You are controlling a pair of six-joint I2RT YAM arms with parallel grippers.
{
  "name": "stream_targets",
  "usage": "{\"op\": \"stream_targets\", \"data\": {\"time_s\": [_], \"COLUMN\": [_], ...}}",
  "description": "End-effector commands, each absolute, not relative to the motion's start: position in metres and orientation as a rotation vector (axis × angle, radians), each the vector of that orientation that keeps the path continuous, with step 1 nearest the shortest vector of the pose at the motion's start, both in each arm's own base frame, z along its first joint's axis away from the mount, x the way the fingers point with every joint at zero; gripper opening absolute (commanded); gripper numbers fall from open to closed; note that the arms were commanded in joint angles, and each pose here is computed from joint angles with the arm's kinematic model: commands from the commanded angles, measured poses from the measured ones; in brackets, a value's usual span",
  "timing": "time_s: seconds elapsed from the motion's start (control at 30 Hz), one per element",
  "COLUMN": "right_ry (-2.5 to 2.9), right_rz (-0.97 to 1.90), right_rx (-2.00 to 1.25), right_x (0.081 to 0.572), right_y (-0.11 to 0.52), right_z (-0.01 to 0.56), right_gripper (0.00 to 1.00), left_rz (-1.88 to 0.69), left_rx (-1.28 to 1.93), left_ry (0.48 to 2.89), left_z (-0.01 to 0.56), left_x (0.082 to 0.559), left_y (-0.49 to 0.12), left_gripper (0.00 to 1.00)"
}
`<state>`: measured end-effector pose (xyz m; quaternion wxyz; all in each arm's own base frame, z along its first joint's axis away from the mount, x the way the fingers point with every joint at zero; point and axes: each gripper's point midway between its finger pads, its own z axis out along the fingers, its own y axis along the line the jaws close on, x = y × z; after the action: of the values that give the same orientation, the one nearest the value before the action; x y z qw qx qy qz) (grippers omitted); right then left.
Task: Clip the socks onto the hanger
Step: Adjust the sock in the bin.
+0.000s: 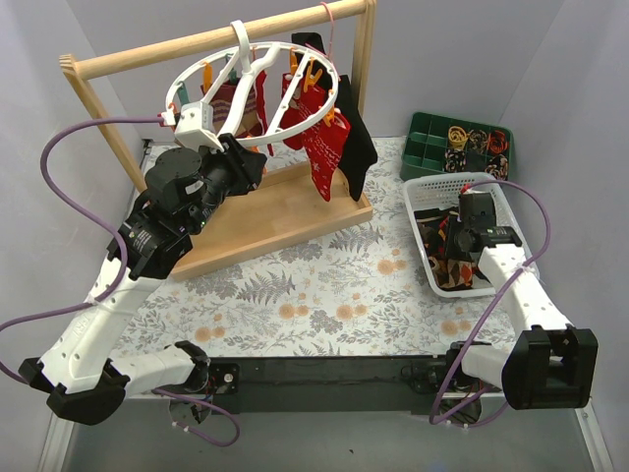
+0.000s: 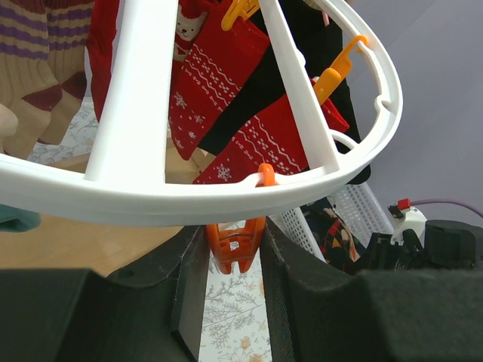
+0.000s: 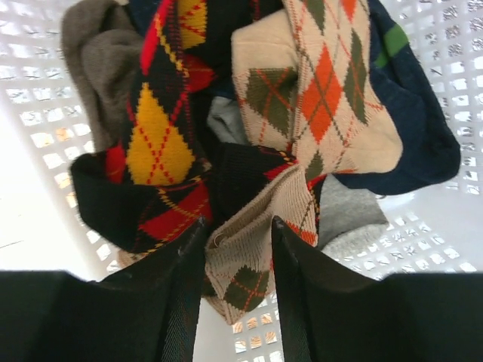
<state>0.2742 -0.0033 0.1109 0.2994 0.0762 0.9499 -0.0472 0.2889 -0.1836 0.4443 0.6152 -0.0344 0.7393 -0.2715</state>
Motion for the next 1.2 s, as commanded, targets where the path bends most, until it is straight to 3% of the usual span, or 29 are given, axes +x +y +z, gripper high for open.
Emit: {"op": "stream_targets", "data": {"time_s": [0.0, 0.07, 0.17, 0.2, 0.33, 0.5, 0.6, 0.67, 0.7, 0.77, 0.83, 0.9, 1.17], "right_ry": [2.496, 2.481, 2.41, 2.393, 2.262, 2.008, 1.926, 1.906, 2.025, 2.184, 2.286, 2.244, 2.277], "right_rz": [-0.236, -0.243, -0.219, -0.211, -0.176, -0.077, 0.014, 0.057, 0.081, 0.159, 0.366, 0.423, 0.146], "right_rx": [0.215, 0.215, 0.211, 0.205, 0.191, 0.153, 0.096, 0.032, 0.02, 0.216, 0.357, 0.45, 0.565], "right_x": [0.272, 0.274, 0.286, 0.289, 0.311, 0.341, 0.348, 0.355, 0.351, 0.342, 0.318, 0.318, 0.305], "right_y": [-0.018, -0.019, -0.018, -0.017, -0.014, -0.003, 0.012, 0.022, 0.025, 0.004, 0.005, 0.002, -0.038], "right_z": [0.111, 0.115, 0.14, 0.149, 0.212, 0.337, 0.372, 0.354, 0.299, 0.236, 0.177, 0.163, 0.144], "right_gripper": [0.4, 0.35, 0.1, 0.08, 0.04, 0.04, 0.06, 0.11, 0.11, 0.03, 0.01, 0.03, 0.15], "left_rz": [-0.617, -0.616, -0.612, -0.614, -0.611, -0.607, -0.604, -0.611, -0.613, -0.633, -0.644, -0.64, -0.651], "left_rx": [-0.055, -0.057, -0.06, -0.061, -0.061, -0.061, -0.067, -0.073, -0.072, -0.066, -0.058, -0.059, -0.061], "left_ry": [1.726, 1.724, 1.717, 1.716, 1.717, 1.707, 1.705, 1.704, 1.704, 1.705, 1.708, 1.708, 1.704], "left_z": [0.438, 0.439, 0.441, 0.442, 0.442, 0.448, 0.45, 0.449, 0.447, 0.448, 0.448, 0.449, 0.448], "left_x": [0.281, 0.281, 0.281, 0.28, 0.281, 0.28, 0.279, 0.279, 0.278, 0.277, 0.275, 0.274, 0.272], "left_y": [-0.18, -0.179, -0.177, -0.177, -0.177, -0.175, -0.174, -0.174, -0.174, -0.177, -0.178, -0.177, -0.176], "left_gripper": [0.0, 0.0, 0.0, 0.0, 0.0, 0.0, 0.0, 0.0, 0.0, 0.0, 0.0, 0.0, 0.0]}}
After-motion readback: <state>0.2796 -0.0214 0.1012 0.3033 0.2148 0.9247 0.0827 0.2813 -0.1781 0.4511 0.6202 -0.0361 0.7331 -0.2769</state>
